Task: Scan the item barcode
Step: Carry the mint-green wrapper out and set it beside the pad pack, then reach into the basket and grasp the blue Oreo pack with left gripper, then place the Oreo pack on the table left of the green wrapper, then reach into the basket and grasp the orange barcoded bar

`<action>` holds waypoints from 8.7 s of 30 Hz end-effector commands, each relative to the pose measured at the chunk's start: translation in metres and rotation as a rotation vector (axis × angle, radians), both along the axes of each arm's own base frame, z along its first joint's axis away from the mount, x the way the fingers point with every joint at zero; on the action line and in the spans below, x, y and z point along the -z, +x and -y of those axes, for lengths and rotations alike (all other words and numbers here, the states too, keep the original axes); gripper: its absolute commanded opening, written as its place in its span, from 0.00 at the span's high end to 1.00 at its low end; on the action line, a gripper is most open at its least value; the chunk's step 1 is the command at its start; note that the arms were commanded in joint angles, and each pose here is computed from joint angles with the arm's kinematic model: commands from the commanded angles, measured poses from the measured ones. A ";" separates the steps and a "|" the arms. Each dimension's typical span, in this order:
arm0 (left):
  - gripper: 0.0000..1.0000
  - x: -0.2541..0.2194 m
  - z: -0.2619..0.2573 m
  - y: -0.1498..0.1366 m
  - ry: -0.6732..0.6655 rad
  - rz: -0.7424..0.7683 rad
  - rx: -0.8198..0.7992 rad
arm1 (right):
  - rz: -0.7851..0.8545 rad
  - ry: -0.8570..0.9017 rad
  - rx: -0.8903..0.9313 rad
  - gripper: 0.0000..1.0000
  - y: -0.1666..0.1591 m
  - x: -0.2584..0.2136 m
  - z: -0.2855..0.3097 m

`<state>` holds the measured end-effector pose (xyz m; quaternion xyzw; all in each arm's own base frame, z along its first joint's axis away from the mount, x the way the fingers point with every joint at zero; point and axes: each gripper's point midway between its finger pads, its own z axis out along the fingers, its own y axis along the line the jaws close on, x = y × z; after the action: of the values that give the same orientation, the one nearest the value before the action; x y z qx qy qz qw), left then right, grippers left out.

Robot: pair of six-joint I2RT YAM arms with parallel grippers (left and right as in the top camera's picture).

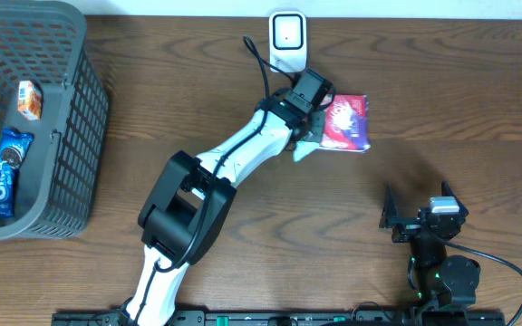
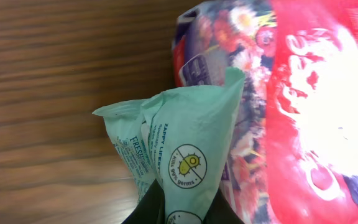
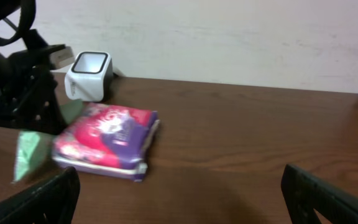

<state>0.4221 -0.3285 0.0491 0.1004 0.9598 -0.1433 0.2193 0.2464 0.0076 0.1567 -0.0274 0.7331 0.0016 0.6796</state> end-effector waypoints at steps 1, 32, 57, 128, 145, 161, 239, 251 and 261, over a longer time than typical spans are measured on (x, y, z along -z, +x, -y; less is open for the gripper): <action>0.90 -0.008 0.014 -0.005 -0.043 0.001 0.013 | -0.001 -0.002 -0.002 0.01 0.000 0.001 -0.001; 0.37 -0.288 -0.227 0.048 0.064 0.601 -0.461 | -0.001 -0.002 -0.002 0.01 0.000 0.001 -0.001; 0.37 -0.149 -0.627 -0.077 0.746 -0.060 -1.009 | -0.001 -0.002 -0.002 0.01 0.000 0.001 -0.001; 0.93 -0.421 -0.430 -0.067 -0.192 0.891 -0.676 | -0.001 -0.002 -0.002 0.01 0.000 0.001 -0.001; 0.93 -0.295 -0.248 -0.019 -0.135 0.460 -0.590 | -0.001 -0.002 -0.002 0.01 0.000 0.001 0.000; 0.93 -0.043 -0.147 0.005 -0.003 -0.123 -0.777 | -0.001 -0.002 -0.002 0.01 0.000 0.001 -0.001; 0.68 -0.004 -0.622 0.068 0.357 0.114 -0.717 | -0.001 -0.002 -0.002 0.01 0.000 0.001 -0.001; 0.93 -0.129 -0.615 0.056 0.305 0.296 -0.852 | -0.001 -0.002 -0.002 0.01 0.000 0.001 -0.001; 0.92 -0.327 -0.542 -0.038 -0.017 0.580 -1.114 | -0.001 -0.002 -0.002 0.01 0.000 0.001 -0.001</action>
<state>0.4057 0.2397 0.3300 -0.3257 0.8181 0.0860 0.4660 0.2464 0.0076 0.1567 -0.0274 0.7331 0.0016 0.6796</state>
